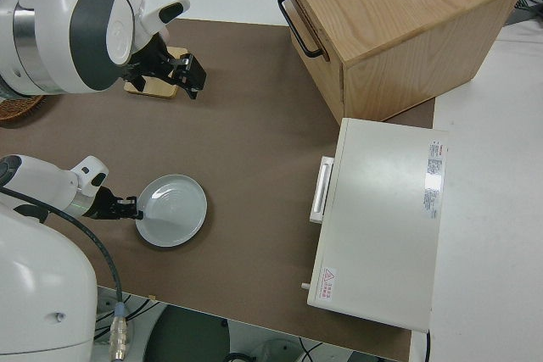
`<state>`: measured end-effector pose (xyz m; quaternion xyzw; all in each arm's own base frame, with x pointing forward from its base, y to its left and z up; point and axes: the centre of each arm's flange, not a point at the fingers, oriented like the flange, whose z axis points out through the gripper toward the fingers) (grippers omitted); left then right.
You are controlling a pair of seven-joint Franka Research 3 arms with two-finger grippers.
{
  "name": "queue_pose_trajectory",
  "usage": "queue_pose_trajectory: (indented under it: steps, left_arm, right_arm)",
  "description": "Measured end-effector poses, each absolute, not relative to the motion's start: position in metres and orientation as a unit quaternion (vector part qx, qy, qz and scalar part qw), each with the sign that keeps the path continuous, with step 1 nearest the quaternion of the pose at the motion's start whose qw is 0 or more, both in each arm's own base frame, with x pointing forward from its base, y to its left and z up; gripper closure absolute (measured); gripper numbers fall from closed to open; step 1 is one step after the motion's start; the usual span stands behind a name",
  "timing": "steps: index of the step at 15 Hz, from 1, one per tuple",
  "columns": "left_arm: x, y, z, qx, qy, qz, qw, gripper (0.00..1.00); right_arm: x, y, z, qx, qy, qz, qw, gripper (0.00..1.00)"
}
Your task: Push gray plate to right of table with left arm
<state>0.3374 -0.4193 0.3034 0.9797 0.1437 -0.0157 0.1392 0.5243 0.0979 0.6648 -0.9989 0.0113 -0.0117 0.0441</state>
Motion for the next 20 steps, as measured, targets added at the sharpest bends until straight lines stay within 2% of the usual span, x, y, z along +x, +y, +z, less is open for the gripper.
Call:
queue_pose_trajectory:
  steps: [1,3,5,6,8,9,13,15,16,20]
  left_arm:
    - [0.338,-0.422,0.303,0.980,0.143,-0.016,0.141,0.96]
    - [0.339,-0.424,0.303,0.980,0.141,-0.015,0.141,0.80]
    - [0.339,-0.424,0.302,0.980,0.141,-0.016,0.141,0.52]
    - [0.339,-0.424,0.301,0.980,0.141,-0.016,0.140,0.41]
    - [0.340,-0.423,0.299,0.981,0.140,-0.017,0.135,0.10]
    - [0.341,-0.420,0.297,0.984,0.130,-0.017,0.123,0.01]
    - [0.359,-0.400,0.299,0.992,0.097,-0.014,0.078,0.01]
    - [0.379,-0.375,0.313,0.996,0.068,-0.021,0.062,0.01]
    - [0.395,-0.352,0.331,0.997,0.057,-0.024,0.056,0.01]
    - [0.424,-0.264,0.401,0.998,0.007,-0.043,0.052,0.00]
  right_arm:
    - [0.524,0.098,0.665,-0.999,0.011,-0.012,0.044,0.00]
    - [0.524,0.098,0.665,-0.999,0.011,-0.012,0.044,0.00]
    - [0.524,0.098,0.665,-0.999,0.011,-0.012,0.044,0.00]
    - [0.524,0.098,0.665,-0.999,0.011,-0.012,0.044,0.00]
    - [0.524,0.098,0.665,-0.999,0.011,-0.012,0.044,0.00]
    - [0.524,0.098,0.665,-0.999,0.011,-0.012,0.044,0.00]
    - [0.524,0.098,0.665,-0.999,0.011,-0.012,0.044,0.00]
    - [0.524,0.098,0.665,-0.999,0.011,-0.012,0.044,0.00]
    - [0.524,0.098,0.665,-0.999,0.011,-0.012,0.044,0.00]
    - [0.524,0.098,0.665,-0.999,0.011,-0.012,0.044,0.00]
